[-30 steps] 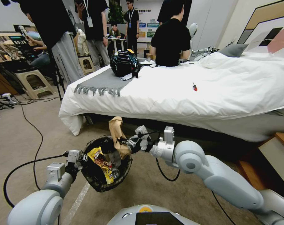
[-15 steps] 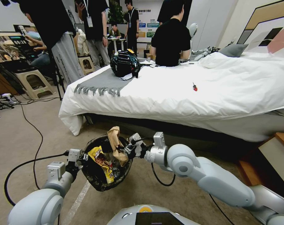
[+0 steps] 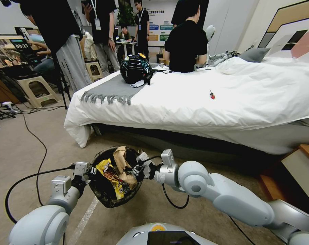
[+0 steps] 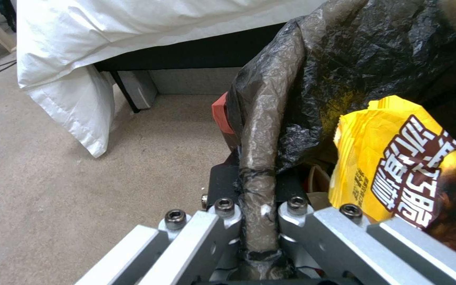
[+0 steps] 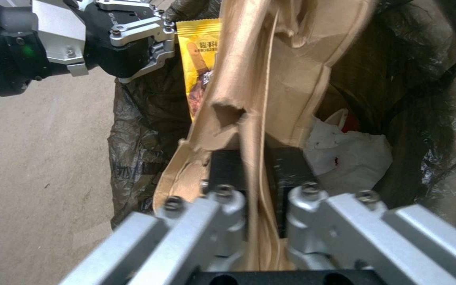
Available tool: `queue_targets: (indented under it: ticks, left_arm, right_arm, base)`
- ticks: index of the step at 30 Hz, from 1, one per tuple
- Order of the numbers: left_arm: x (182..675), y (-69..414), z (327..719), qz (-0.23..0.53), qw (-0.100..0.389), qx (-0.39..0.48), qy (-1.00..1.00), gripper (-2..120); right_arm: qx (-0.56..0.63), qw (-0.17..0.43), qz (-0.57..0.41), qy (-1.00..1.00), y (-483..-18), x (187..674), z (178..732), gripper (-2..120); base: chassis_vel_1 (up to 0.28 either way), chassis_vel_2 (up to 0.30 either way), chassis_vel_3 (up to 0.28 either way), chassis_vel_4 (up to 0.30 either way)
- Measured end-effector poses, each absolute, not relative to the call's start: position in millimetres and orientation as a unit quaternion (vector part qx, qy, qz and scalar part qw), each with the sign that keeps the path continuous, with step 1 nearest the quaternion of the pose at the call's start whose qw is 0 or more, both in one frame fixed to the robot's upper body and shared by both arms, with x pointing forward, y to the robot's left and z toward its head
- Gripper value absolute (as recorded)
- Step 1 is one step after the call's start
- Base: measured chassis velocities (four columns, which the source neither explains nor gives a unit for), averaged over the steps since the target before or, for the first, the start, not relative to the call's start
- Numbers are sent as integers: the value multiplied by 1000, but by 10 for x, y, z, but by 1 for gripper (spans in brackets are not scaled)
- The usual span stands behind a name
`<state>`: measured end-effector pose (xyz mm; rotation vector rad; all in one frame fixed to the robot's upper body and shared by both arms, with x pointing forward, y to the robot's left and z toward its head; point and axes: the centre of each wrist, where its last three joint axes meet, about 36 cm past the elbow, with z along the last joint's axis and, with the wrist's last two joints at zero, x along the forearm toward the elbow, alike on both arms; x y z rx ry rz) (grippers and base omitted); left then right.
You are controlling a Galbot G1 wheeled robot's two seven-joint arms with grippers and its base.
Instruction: Pick up the trash bin, then pick up the garbage from the floor and place it into the trash bin.
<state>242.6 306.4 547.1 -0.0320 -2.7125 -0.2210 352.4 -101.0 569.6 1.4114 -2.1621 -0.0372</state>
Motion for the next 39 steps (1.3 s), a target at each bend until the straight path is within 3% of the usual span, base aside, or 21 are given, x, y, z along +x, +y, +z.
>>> queue_targets:
  ticks: [5,6,8,13,15,25,39]
  left_arm:
    - [2426,3064,5472,-79,208,-12,-975,1]
    - [2427,3064,5473,-79,208,-12,-975,1]
    - [2427,3064,5473,-79,208,-12,-975,1]
    - [2428,3064,5474,-79,207,-11,-975,1]
    - [2428,3065,5474,-80,207,-11,-975,1]
    - [2425,3063,5474,-79,207,-11,-975,1]
    - [2423,3054,5471,-78,208,-12,-975,1]
  right_arm:
    - [521,278,-11,-807,-1003,3516,5685,26]
    - [519,279,-10,-808,-996,3510,5680,34]
    - [517,280,-10,-809,-989,3505,5676,37]
    - [517,281,-8,-809,-978,3491,5671,54]
    - [516,280,-7,-809,-973,3487,5670,66]
    - [518,277,-8,-809,-960,3468,5681,99]
    - [518,246,-12,-819,-980,3412,5832,100]
  base:
    - [0,0,0,0]
    - [0,0,0,0]
    - [0,0,0,0]
    - [0,0,0,0]
    - [0,0,0,0]
    - [0,0,0,0]
    - [0,0,0,0]
